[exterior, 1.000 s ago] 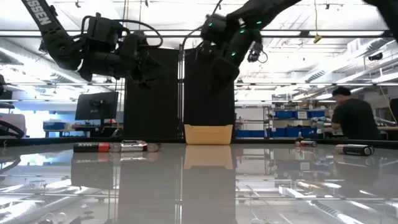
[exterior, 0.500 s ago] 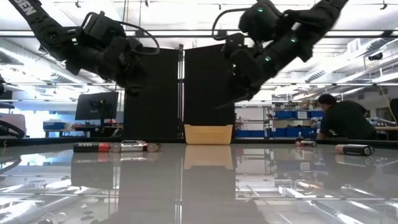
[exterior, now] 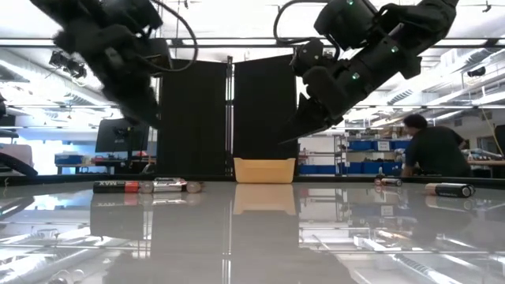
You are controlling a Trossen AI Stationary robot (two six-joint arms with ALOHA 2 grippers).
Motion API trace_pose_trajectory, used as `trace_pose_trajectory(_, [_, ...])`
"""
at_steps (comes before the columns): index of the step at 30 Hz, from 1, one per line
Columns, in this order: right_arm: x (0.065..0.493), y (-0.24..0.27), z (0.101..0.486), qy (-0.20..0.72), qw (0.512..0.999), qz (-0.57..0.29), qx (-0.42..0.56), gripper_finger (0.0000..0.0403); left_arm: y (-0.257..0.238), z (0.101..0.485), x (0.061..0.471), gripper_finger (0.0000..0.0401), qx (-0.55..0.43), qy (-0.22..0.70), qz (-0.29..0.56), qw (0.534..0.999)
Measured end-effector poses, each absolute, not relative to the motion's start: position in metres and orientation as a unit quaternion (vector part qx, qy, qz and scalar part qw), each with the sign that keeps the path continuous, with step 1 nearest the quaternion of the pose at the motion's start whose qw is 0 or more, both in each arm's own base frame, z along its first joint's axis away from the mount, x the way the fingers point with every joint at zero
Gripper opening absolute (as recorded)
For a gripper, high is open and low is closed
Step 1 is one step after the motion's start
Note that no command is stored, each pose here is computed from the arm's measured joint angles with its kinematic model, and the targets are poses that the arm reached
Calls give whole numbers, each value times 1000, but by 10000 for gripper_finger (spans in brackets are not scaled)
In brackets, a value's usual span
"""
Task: Sort batteries
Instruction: Put the black-red battery into the green bin
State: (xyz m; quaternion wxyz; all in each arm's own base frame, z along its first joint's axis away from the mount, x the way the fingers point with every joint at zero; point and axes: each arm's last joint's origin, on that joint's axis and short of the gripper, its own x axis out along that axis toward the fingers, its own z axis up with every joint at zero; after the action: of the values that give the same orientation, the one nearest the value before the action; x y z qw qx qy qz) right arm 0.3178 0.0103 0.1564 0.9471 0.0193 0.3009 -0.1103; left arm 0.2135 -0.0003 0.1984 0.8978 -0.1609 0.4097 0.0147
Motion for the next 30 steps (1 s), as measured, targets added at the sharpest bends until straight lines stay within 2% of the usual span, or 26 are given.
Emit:
trace_pose_trajectory(6, [318,19,157,295,949,-109,11,9,-28,195,200,8,-211,485,82,845])
trace_pose_trajectory(10, [318,21,157,293,950,-107,10,9,-39,187,193,32,-208,522,103,821])
trace_pose_trajectory(21, [318,21,157,294,950,-105,6,9,-50,168,211,141,-179,518,121,828])
trace_pose_trajectory(30, [318,21,157,294,950,-105,6,9,-52,151,220,152,-179,533,139,815])
